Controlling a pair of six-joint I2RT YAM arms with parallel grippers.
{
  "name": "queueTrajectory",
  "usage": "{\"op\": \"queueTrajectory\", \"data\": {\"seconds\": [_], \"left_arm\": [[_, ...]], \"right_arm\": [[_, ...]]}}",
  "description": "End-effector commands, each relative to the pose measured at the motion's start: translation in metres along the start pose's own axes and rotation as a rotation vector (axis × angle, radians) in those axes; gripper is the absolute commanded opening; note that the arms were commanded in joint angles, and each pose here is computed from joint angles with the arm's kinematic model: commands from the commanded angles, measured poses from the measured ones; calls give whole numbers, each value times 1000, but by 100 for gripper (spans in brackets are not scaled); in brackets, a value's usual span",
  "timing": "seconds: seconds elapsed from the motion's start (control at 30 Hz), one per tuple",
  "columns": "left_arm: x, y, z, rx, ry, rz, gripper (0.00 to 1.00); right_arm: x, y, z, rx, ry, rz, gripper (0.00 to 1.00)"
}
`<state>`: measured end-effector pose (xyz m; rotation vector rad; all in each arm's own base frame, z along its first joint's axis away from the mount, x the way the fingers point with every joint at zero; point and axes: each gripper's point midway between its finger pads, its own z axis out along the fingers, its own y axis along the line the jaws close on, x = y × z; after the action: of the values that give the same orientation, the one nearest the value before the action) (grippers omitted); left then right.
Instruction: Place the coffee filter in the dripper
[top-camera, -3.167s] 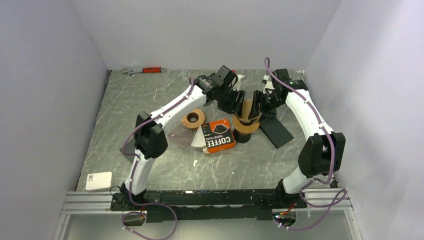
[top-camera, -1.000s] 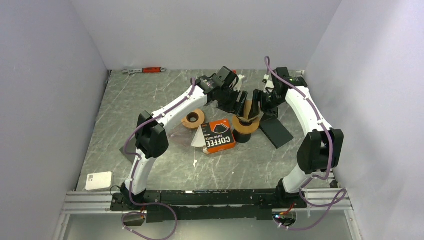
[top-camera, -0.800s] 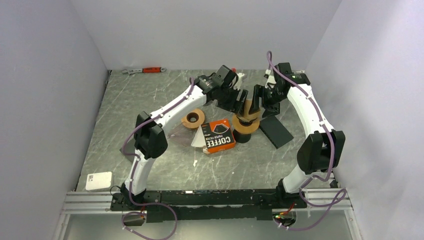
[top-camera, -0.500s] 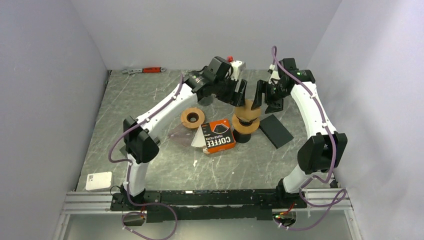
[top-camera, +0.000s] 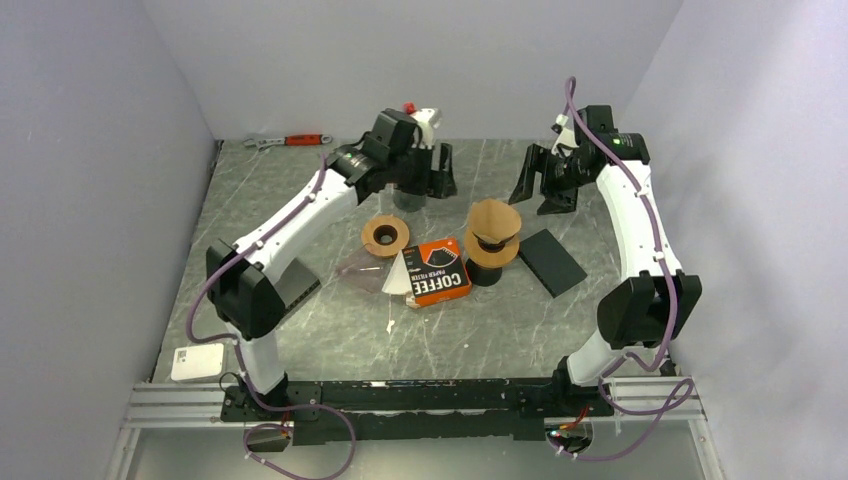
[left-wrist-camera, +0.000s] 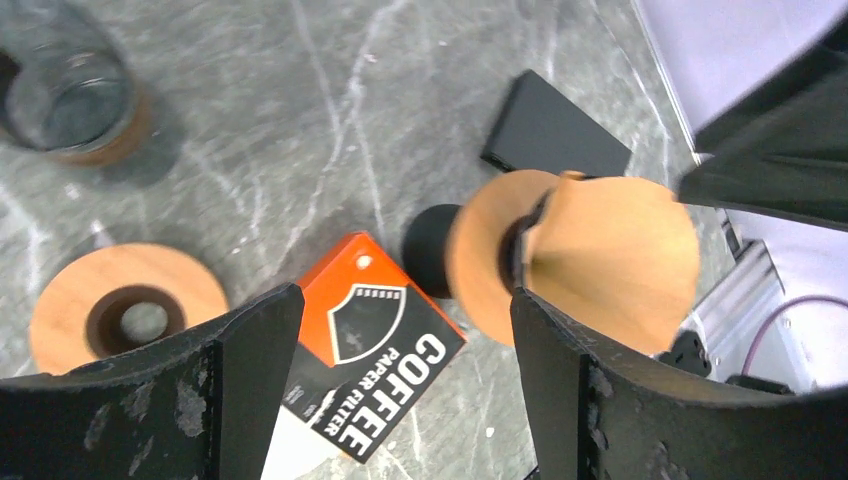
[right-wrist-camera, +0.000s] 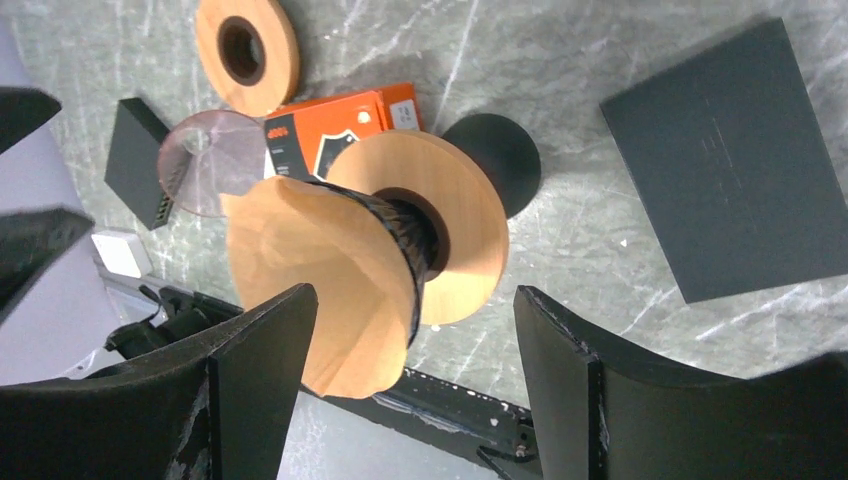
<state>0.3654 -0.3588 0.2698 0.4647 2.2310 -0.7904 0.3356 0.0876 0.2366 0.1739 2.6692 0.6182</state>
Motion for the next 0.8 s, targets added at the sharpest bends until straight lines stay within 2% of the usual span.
{"op": "queueTrajectory", "data": {"seconds": [0.0,0.27,0.43,0.6,0.77], "left_arm": [[-38,17,-35,-47,-176,-89,83],[-30,95,-40,-227,-158,-350,83],[-29,139,-11,-276,-109,-516,82],[-29,169,29,-287,-62,-660,81],[-22,186,64,-276,-19,-726,76]], "right_arm": [[-20,27,-32,-80,-120,-41,78],[-41,53,-54,-184,-260,-92,87],[-50,62,-60,-222,-306,-107,93],[-55,62,-58,-221,-307,-102,94],[-55,59,-55,-207,-292,-91,94]]}}
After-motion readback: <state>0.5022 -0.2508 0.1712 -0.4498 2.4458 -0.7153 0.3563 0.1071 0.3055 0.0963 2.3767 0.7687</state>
